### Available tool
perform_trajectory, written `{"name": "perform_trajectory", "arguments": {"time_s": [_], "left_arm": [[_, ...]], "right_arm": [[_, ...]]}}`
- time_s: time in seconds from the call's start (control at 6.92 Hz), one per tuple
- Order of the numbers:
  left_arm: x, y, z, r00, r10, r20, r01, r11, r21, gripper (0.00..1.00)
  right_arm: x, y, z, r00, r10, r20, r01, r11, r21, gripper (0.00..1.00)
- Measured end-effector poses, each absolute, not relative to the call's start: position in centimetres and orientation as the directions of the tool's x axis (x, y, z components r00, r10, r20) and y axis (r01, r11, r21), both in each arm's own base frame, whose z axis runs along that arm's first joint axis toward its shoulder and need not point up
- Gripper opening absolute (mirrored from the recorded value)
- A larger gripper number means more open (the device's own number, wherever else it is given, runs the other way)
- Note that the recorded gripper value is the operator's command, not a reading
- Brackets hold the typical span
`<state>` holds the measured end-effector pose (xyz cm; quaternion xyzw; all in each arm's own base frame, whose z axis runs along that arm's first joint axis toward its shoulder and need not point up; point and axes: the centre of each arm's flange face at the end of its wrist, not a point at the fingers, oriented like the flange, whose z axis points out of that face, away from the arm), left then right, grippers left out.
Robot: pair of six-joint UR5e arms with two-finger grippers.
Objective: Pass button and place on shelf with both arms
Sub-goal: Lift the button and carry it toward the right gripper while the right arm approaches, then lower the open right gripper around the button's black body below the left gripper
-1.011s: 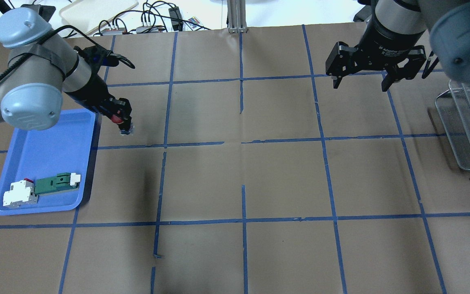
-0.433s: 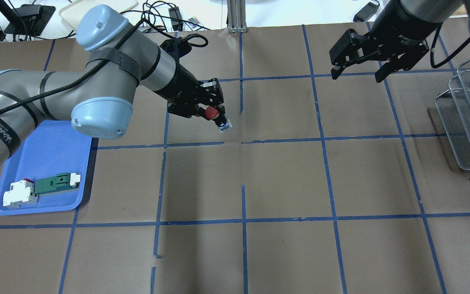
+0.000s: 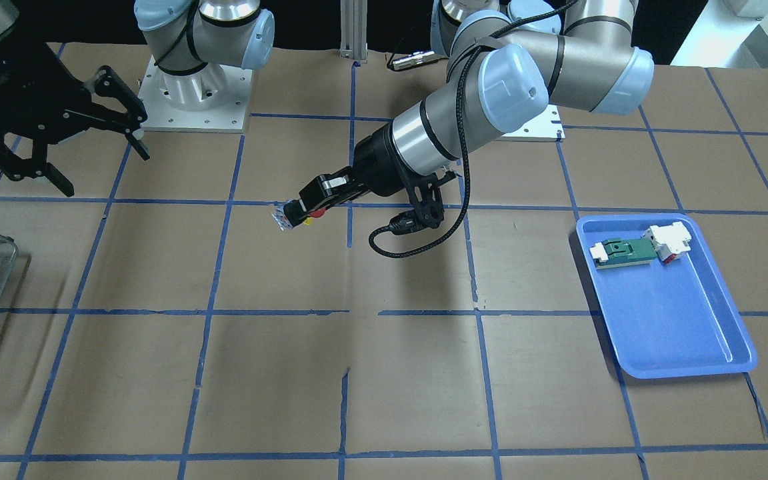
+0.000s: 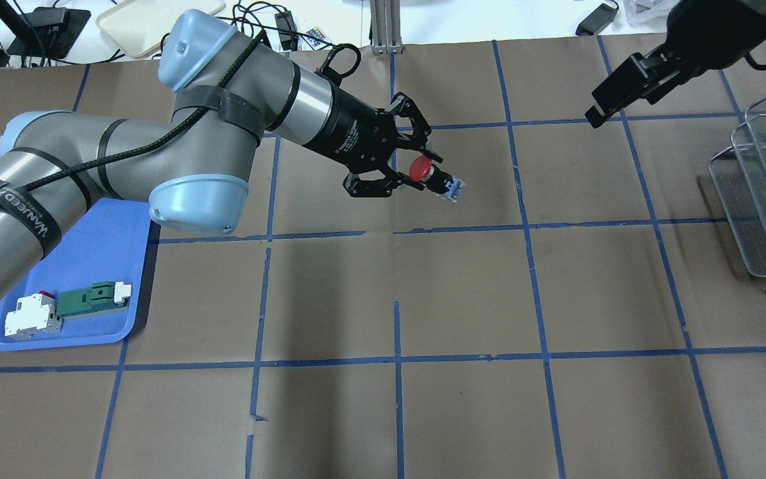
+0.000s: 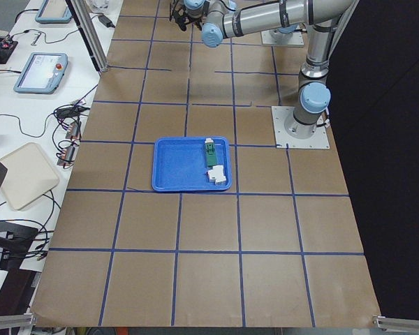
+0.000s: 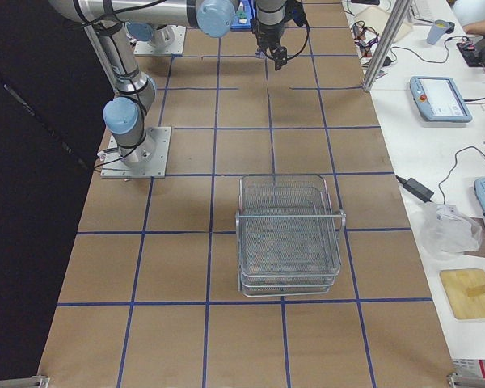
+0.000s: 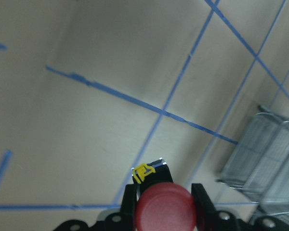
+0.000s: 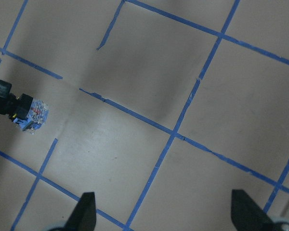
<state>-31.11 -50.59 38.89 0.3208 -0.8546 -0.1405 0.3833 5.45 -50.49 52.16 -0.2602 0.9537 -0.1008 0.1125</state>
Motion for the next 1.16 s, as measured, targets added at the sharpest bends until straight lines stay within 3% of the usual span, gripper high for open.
{"name": "perform_trajectory", "arguments": {"time_s": [0.43,0.87,1.16], "left_arm": [[-34.0,-50.2,41.9,-0.319,-0.789,0.526,-0.401,0.615,0.679,0.00],[-36.7,-51.1,44.5,-0.230,-0.891,0.392,-0.428,0.455,0.781,0.00],[-38.1,-50.4,45.2,-0.221,-0.910,0.350,-0.429,0.413,0.803,0.00]], "right_arm": [[3.0,-47.1,54.7,-0.633,-0.752,-0.183,-0.648,0.645,-0.406,1.00],[4.5,-42.1,57.0,-0.372,-0.928,-0.015,-0.816,0.335,-0.471,1.00],[5.5,-41.7,57.1,-0.235,-0.970,0.066,-0.834,0.166,-0.527,1.00]]}}
